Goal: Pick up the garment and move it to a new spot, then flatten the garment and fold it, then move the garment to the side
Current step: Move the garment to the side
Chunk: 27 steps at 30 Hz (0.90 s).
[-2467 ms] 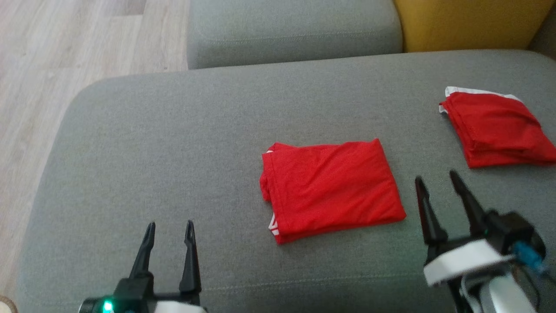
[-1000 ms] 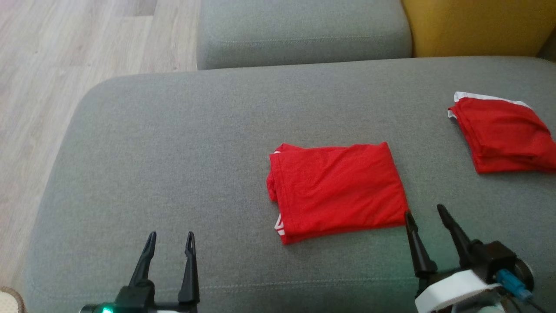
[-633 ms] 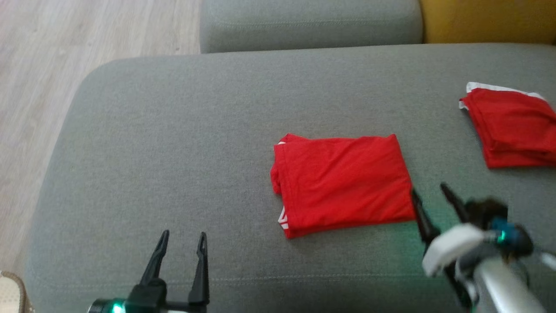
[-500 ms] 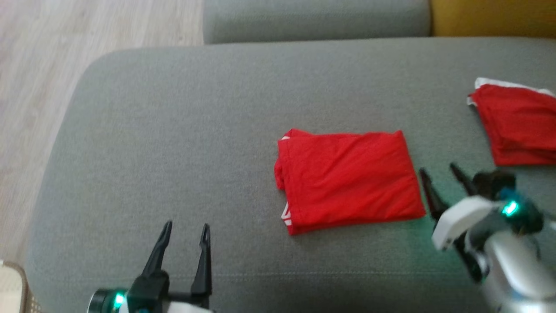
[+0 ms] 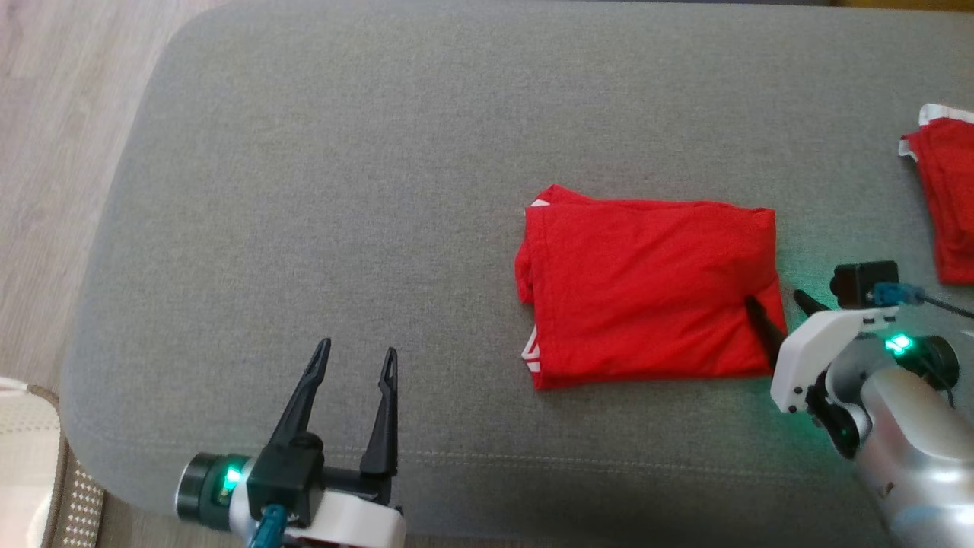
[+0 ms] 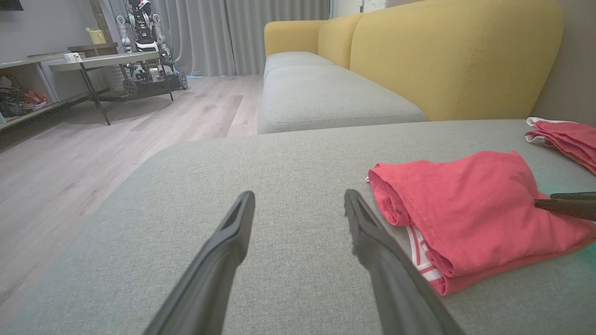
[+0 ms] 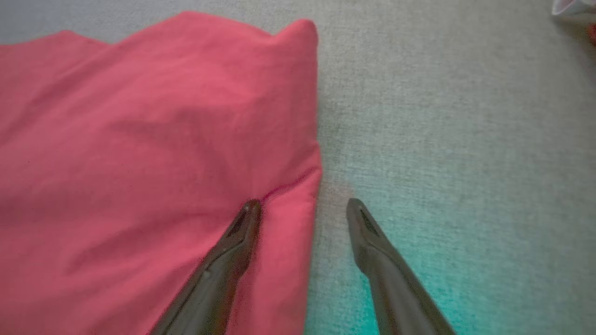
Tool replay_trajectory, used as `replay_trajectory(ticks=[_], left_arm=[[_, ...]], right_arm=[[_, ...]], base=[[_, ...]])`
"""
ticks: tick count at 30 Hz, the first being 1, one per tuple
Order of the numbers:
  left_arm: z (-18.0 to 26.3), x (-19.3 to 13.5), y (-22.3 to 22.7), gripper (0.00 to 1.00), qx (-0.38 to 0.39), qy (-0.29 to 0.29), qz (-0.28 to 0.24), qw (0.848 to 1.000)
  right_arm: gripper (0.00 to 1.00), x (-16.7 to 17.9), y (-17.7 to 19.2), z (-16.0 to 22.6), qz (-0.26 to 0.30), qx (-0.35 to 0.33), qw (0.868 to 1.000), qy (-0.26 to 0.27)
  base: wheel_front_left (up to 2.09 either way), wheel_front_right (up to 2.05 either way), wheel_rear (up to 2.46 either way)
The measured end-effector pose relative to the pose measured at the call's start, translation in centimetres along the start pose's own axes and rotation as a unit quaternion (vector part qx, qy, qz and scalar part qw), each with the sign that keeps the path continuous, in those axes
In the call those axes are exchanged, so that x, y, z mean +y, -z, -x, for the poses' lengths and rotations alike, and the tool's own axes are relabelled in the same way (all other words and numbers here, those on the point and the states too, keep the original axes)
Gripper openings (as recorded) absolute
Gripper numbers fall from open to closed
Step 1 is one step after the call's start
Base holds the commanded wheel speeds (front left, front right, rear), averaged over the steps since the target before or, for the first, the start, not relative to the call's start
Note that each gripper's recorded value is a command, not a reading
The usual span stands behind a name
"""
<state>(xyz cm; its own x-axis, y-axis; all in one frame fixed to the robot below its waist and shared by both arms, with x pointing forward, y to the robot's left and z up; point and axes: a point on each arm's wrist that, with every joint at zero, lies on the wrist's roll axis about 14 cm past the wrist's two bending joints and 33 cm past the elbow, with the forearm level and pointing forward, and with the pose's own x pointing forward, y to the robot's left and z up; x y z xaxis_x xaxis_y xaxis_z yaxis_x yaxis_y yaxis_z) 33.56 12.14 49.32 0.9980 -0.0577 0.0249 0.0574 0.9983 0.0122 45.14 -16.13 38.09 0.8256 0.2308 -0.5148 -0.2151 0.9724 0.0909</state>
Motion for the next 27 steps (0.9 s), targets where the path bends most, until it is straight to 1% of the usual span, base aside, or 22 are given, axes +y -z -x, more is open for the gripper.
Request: replay_trajectory(ticks=[1,2,3,4,7,10,14,16,21,24,27], left_arm=[[-0.1,0.0,0.0,1.00,0.001,-0.001,0.000,1.000],[-0.1,0.0,0.1,1.00,0.002,-0.001,0.000,1.000],[-0.1,0.0,0.3,1.00,0.004,0.000,0.000,1.000],[-0.1,0.0,0.3,1.00,0.006,-0.001,0.000,1.000],[-0.2,-0.1,0.5,1.00,0.008,-0.001,0.000,1.000],[-0.5,-0.5,0.5,1.00,0.007,0.005,0.000,1.000],[-1.4,-1.5,0.3,1.00,0.001,0.021,0.000,1.000],[-1.8,-2.2,0.2,1.00,-0.001,0.033,0.004,0.999],[-3.6,-4.1,0.4,1.00,-0.005,0.063,0.010,0.998],[-5.1,-5.2,0.3,1.00,-0.011,0.081,0.014,0.997],[-6.2,-6.4,0.6,1.00,-0.012,0.101,0.020,0.995]], right_arm=[[0.80,0.2,0.0,-0.2,0.000,0.003,1.000,-0.003],[0.45,0.2,0.0,-0.3,0.002,0.005,1.000,-0.006],[0.19,0.3,-0.1,-0.5,0.002,0.006,1.000,-0.007],[0.00,0.5,-0.2,-0.7,0.004,0.007,1.000,-0.012],[0.00,0.9,-0.4,-0.9,0.010,0.007,1.000,-0.020],[0.00,0.4,-0.9,-0.9,0.013,-0.005,1.000,-0.016],[0.00,-1.1,-3.3,-1.0,0.012,-0.032,0.999,-0.002],[0.00,-2.7,-5.4,-0.9,0.019,-0.053,0.998,0.013],[0.00,-7.8,-11.3,-0.3,0.038,-0.103,0.992,0.066],[0.00,-10.9,-13.2,0.2,0.048,-0.115,0.987,0.099],[0.00,-13.9,-14.2,0.8,0.050,-0.118,0.983,0.134]], base=[[0.00,0.00,0.00],[0.00,0.00,0.00],[0.00,0.00,0.00],[0.00,0.00,0.00],[0.00,0.00,0.00],[0.00,0.00,0.00],[0.00,0.00,0.00],[0.00,0.00,0.00],[0.00,0.00,0.00],[0.00,0.00,0.00],[0.00,0.00,0.00]])
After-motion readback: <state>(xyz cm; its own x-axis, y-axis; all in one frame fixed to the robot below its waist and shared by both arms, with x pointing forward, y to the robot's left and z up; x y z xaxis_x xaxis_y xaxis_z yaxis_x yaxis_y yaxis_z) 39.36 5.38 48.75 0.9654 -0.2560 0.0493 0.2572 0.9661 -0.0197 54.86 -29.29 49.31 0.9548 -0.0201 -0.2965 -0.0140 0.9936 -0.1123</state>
